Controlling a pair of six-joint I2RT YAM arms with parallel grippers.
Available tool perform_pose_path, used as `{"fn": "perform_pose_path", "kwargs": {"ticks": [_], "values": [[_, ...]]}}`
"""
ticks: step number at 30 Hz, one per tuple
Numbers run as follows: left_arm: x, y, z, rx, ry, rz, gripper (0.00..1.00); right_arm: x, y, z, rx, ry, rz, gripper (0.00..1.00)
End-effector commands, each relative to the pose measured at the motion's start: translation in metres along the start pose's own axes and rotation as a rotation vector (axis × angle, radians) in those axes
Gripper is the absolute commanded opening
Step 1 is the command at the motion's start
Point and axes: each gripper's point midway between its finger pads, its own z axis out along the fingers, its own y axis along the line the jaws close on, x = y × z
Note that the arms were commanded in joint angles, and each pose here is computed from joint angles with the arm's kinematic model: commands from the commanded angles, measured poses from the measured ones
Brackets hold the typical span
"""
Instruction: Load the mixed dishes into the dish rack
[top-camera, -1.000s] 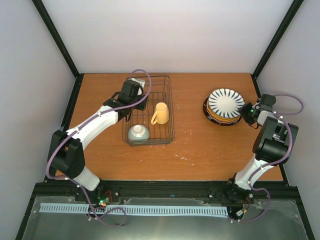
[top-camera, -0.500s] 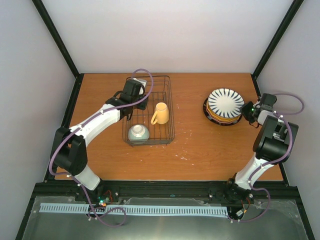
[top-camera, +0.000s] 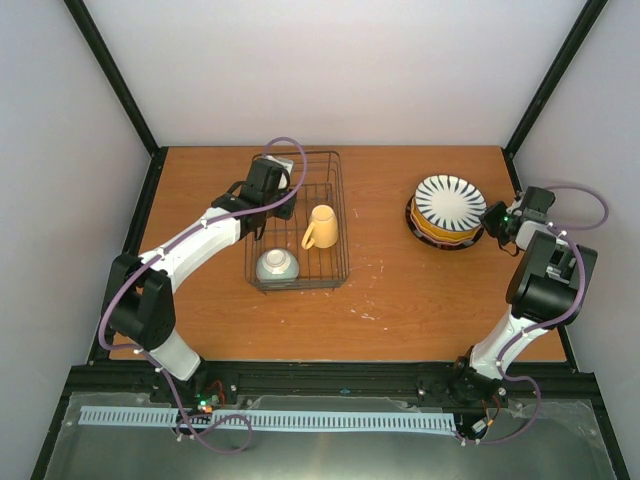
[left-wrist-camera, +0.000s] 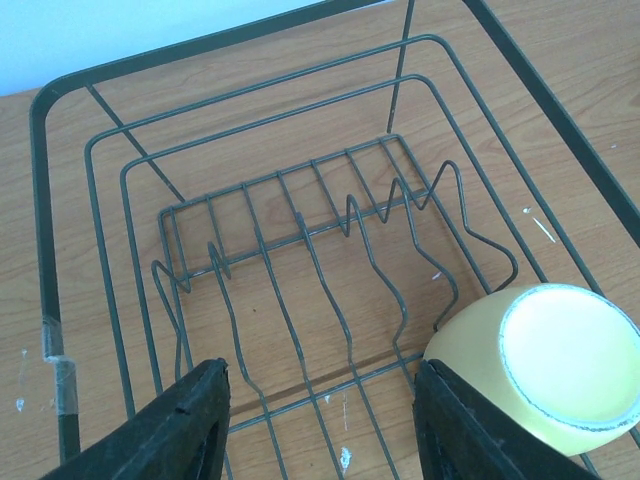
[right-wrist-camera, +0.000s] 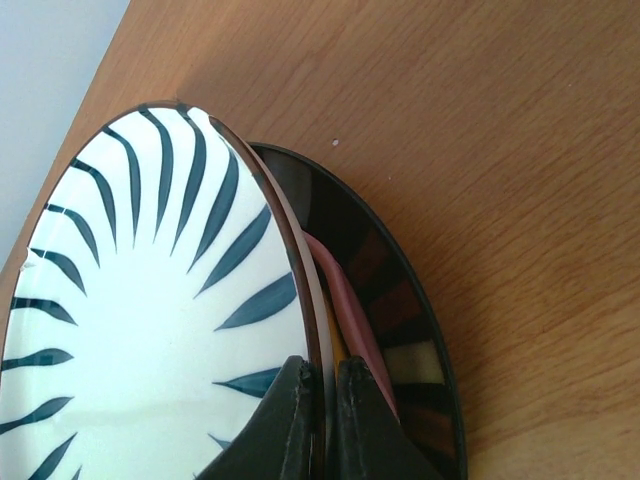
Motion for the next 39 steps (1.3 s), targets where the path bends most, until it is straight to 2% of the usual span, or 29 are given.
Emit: {"fn": "perform_pose_path", "kwargs": {"ticks": [1,7,16,19,31,39], "values": [[-0.019,0.002,-0.008,0.000,-0.041,-0.010,0.52,-0.004,0.015,-0.009,-0.054,-0.032,-0.007,0.03],[-0.023,-0.008,-0.013,0.063,-0.055,-0.028,0.47,-0.005,0.045,-0.032,-0.171,-0.059,-0.031,0.03],[-0.032,-0.033,-0.020,0.210,-0.084,-0.062,0.47,0.000,0.075,-0.060,-0.296,-0.077,-0.048,0.03],[-0.035,-0.053,-0.022,0.324,-0.082,-0.080,0.51,0.005,0.084,-0.067,-0.352,-0.067,-0.039,0.03],[-0.059,-0.147,-0.049,0.961,-0.033,-0.225,0.61,0.030,0.116,-0.101,-0.485,-0.043,-0.082,0.03],[-0.055,-0.191,-0.048,1.141,0.058,-0.258,0.62,0.049,0.138,-0.123,-0.536,-0.036,-0.131,0.03]]}}
